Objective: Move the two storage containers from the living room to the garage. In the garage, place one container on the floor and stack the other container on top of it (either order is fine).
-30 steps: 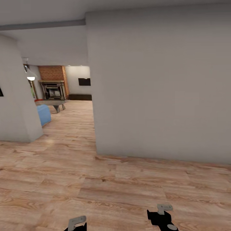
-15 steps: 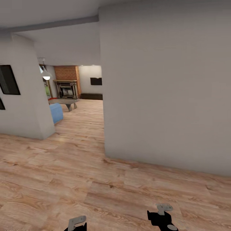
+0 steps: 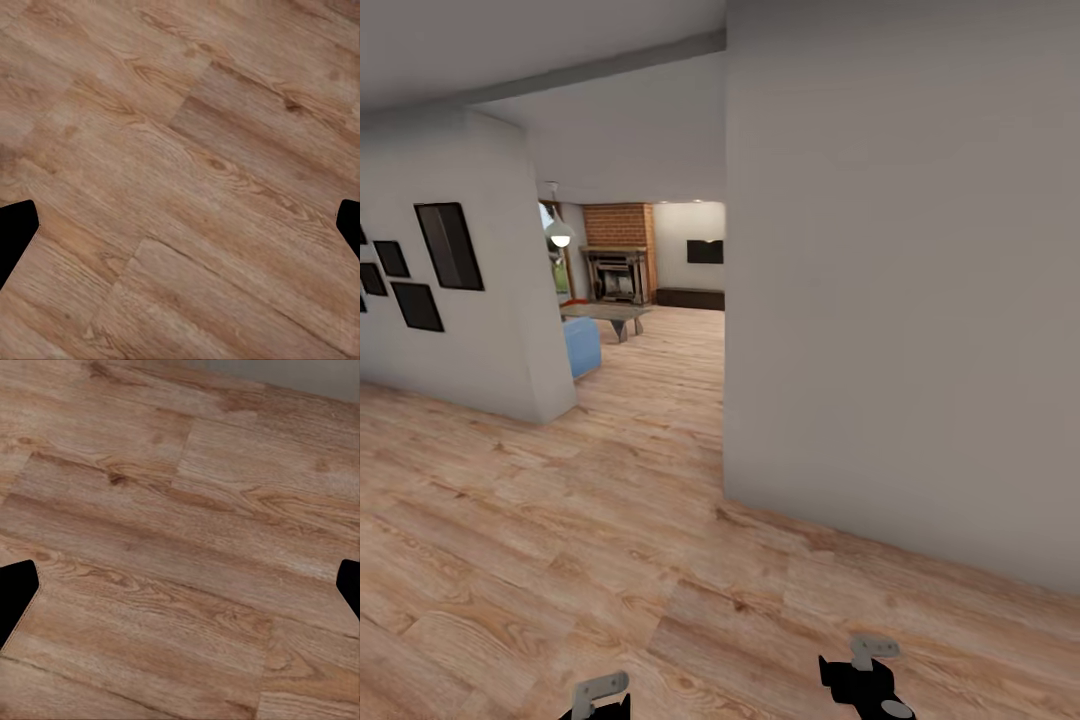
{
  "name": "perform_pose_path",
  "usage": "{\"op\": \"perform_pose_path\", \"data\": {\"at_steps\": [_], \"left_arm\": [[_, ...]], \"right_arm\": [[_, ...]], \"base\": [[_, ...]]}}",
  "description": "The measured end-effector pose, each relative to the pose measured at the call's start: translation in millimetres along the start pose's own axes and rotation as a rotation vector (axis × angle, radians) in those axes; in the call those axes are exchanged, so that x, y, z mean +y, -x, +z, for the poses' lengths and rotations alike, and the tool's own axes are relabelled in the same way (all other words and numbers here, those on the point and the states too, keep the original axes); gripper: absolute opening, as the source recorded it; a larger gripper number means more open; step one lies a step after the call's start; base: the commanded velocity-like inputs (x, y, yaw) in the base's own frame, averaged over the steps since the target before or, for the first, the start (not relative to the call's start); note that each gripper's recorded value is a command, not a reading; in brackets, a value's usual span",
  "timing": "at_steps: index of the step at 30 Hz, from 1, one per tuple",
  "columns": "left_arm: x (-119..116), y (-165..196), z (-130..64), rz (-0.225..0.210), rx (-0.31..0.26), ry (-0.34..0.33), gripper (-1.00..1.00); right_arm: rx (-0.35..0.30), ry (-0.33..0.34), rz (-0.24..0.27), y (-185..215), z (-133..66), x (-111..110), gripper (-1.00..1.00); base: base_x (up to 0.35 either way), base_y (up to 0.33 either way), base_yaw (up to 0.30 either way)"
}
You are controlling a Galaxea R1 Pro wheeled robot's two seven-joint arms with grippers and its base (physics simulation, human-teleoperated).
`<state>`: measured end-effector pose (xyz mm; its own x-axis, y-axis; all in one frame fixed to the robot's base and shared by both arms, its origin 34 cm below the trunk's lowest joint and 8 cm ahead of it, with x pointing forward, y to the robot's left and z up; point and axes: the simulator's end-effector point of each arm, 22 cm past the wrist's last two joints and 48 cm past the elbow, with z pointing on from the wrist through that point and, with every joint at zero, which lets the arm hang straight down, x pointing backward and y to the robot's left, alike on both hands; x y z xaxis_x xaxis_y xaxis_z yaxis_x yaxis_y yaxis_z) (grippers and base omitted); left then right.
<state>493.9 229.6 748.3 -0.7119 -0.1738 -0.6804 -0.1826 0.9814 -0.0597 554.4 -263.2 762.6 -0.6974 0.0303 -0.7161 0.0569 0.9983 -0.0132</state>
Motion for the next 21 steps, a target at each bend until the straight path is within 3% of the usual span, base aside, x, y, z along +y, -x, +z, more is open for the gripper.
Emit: {"op": "perform_pose_path", "data": {"at_steps": [21], "left_arm": [[0.5, -4.3, 0.9, 0.001, 0.009, 0.001, 1.00]], "right_arm": [[0.009, 0.000, 0.000, -4.2, 1.2, -0.1, 1.00]], "base": [[0.327, 0.000, 0.275]]}}
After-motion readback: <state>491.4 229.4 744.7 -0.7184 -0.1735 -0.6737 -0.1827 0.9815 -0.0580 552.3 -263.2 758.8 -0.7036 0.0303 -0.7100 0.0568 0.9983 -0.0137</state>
